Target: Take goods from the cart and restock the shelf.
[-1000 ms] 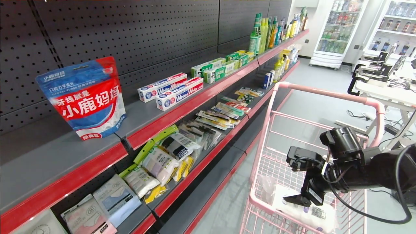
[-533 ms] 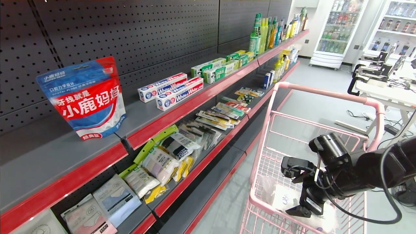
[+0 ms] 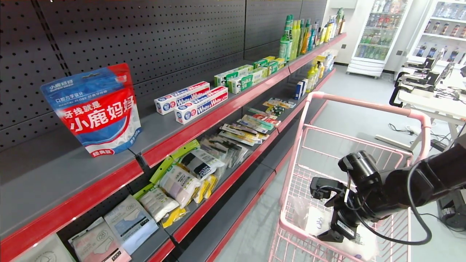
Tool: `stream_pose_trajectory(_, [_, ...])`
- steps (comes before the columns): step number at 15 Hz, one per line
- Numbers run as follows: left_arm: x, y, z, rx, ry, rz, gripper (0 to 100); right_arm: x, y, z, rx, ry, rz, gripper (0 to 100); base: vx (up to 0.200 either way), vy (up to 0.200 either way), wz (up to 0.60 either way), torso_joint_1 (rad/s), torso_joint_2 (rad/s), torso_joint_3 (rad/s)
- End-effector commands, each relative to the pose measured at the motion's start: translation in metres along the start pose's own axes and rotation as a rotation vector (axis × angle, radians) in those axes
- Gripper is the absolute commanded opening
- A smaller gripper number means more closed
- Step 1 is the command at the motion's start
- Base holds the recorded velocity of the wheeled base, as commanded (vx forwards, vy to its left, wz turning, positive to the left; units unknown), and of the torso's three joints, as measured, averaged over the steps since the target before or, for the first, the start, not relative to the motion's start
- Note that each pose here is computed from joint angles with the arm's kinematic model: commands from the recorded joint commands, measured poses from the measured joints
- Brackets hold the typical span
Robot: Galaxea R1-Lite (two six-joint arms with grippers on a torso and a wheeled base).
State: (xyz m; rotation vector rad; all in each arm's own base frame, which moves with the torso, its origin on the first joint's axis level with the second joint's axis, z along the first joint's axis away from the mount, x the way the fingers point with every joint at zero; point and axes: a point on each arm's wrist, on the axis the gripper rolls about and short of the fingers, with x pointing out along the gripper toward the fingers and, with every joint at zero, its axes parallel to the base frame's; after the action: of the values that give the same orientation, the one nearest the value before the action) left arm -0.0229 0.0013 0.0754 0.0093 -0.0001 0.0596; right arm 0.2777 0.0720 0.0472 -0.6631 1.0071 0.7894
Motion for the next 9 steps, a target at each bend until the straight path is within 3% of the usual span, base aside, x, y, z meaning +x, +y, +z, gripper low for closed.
stream_pose_trajectory(1, [0.000, 0.000, 0.000, 0.000, 0.002, 0.000, 100, 0.008, -0.002, -0.003, 0.009, 0.025, 0.010, 100, 0.000, 0.000, 0.00, 0.000, 0.00, 0.000])
stream_pose_trajectory(9, [0.000, 0.000, 0.000, 0.000, 0.000, 0.002, 100, 0.028, -0.014, 0.000, -0.077, 0.065, 0.005, 100, 0.000, 0.000, 0.00, 0.000, 0.00, 0.000])
